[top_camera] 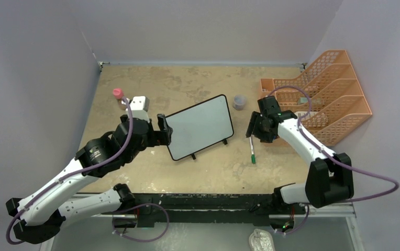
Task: Write a sentence on the whiteboard
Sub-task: Open the whiteboard marker at the center of the board.
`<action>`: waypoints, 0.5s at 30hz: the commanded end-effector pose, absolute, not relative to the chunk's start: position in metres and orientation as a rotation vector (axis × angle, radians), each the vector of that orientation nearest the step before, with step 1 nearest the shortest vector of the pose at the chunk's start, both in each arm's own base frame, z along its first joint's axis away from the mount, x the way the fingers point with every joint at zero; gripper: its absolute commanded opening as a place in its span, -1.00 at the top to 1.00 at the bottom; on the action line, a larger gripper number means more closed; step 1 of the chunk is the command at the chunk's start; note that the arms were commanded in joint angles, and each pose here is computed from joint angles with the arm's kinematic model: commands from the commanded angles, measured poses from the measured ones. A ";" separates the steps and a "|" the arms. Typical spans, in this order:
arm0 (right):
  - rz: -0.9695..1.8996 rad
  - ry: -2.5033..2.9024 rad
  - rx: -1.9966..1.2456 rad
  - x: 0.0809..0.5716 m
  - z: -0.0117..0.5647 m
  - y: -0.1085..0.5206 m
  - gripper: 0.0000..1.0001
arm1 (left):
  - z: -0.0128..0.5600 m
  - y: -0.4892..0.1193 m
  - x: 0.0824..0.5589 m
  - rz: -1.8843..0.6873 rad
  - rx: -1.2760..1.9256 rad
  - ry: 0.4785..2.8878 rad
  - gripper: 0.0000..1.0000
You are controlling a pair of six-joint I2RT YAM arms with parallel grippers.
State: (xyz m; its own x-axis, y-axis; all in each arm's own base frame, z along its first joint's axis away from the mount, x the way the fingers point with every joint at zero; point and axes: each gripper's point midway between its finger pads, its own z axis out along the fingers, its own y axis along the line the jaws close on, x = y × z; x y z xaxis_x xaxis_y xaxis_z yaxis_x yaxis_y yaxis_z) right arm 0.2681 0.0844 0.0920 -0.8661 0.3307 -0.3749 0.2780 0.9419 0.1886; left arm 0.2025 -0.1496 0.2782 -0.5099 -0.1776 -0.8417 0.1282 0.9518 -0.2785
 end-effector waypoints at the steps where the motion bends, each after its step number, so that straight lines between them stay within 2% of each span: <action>1: 0.190 2.709 0.454 0.273 0.072 0.089 -0.27 | 0.304 -0.149 0.206 -0.407 -0.026 2.001 -1.00; 6: 0.111 2.739 0.459 0.275 0.050 0.081 -0.17 | 0.313 -0.154 0.210 -0.421 -0.004 1.975 -1.00; 15: 0.032 2.781 0.442 0.278 0.025 0.075 0.11 | 0.323 -0.167 0.235 -0.421 0.025 1.984 -1.00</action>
